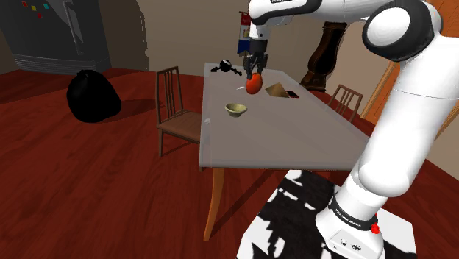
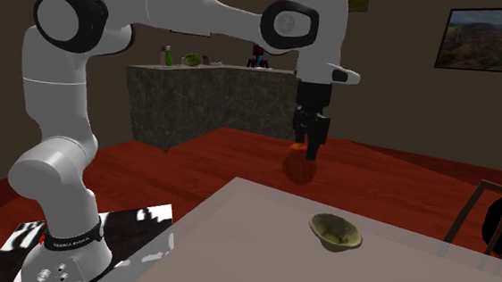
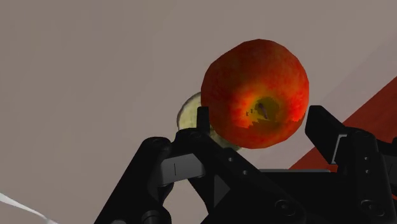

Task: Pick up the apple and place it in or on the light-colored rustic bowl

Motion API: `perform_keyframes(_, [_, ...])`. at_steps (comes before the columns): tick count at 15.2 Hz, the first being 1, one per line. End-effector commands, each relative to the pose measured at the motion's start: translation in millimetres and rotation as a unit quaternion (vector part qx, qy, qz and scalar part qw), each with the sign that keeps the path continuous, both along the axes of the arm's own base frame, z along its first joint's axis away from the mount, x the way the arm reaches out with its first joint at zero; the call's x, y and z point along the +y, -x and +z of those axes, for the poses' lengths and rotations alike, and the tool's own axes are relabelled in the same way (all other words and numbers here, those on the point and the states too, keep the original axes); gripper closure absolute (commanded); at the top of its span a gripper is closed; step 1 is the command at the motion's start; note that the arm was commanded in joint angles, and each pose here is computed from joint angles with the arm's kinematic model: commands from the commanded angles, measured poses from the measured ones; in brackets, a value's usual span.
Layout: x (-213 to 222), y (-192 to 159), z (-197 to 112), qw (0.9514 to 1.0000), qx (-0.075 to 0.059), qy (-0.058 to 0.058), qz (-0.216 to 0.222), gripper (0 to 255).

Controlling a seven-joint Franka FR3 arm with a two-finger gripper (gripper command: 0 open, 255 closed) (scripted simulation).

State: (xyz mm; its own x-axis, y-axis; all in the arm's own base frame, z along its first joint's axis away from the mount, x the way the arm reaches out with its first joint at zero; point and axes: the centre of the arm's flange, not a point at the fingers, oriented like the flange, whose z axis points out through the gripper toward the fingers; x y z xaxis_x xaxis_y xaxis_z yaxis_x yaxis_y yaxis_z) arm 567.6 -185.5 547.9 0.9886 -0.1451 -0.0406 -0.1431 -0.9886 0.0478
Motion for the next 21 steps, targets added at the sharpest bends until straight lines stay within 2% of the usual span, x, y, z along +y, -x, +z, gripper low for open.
perform_keyframes(1, [-18.3,-21.4,2.8,1.0,0.0,0.0,0.001,255])
perform_keyframes(7, [-72.8,-83.3,15.8,1.0,0.0,0.0,0.001,255])
perform_keyframes(21, [-72.8,-83.3,-58.1,1.0,0.0,0.0,0.001,255])
